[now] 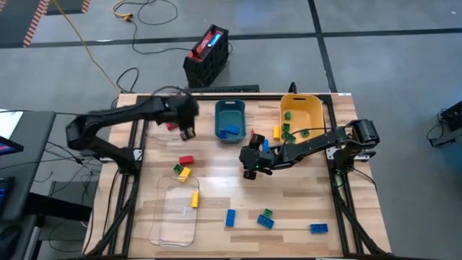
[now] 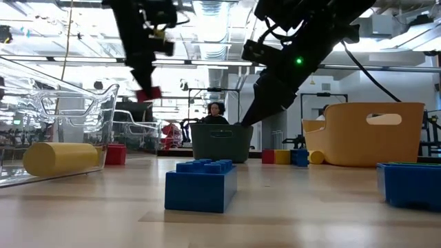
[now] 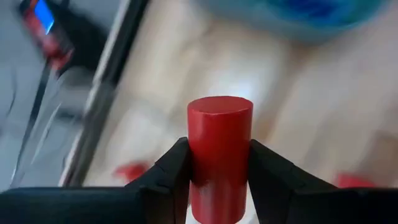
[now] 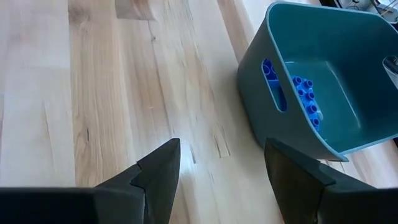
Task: Sort blocks
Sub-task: Put the red block into the top transparent bin
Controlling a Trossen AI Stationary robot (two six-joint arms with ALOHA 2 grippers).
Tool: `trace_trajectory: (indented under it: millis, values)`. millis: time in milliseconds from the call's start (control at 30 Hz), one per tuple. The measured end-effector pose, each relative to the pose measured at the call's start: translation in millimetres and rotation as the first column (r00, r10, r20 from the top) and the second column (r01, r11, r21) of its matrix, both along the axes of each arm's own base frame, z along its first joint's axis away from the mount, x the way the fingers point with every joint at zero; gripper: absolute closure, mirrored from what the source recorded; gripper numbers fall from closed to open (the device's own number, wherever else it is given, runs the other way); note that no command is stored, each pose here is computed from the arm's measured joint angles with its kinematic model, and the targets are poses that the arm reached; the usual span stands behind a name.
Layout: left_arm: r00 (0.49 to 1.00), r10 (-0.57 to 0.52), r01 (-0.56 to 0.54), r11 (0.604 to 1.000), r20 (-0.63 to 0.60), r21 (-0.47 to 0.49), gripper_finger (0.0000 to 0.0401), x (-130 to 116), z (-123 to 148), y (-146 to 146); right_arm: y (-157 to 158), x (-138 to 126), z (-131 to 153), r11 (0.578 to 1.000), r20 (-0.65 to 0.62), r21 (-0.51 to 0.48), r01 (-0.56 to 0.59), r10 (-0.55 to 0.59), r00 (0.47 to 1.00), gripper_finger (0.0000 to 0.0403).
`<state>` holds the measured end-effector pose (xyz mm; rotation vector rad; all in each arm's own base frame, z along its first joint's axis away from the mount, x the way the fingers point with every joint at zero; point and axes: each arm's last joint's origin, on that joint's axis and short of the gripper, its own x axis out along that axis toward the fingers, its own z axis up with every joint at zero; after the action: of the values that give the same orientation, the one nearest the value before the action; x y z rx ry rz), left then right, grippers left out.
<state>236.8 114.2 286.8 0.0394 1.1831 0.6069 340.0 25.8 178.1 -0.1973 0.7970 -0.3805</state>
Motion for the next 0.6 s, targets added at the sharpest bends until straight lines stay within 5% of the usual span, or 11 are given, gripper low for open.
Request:
trace_trajectory:
  millis: [233, 600]
  values:
    - [0.975, 0.206, -0.21, 0.977, -0.078, -0.043, 0.0284, -38, -24, 34, 0, 0, 0, 1.0, 0.005, 0.001, 0.0, 0.0, 1.0, 0.0159]
    - [0.935, 0.318, -0.338, 0.933, -0.158, -0.121, 0.0284, -76, -81, 54, 1, 2, 2, 1.0, 0.029, 0.0, -0.007, 0.007, 1.0, 0.0159]
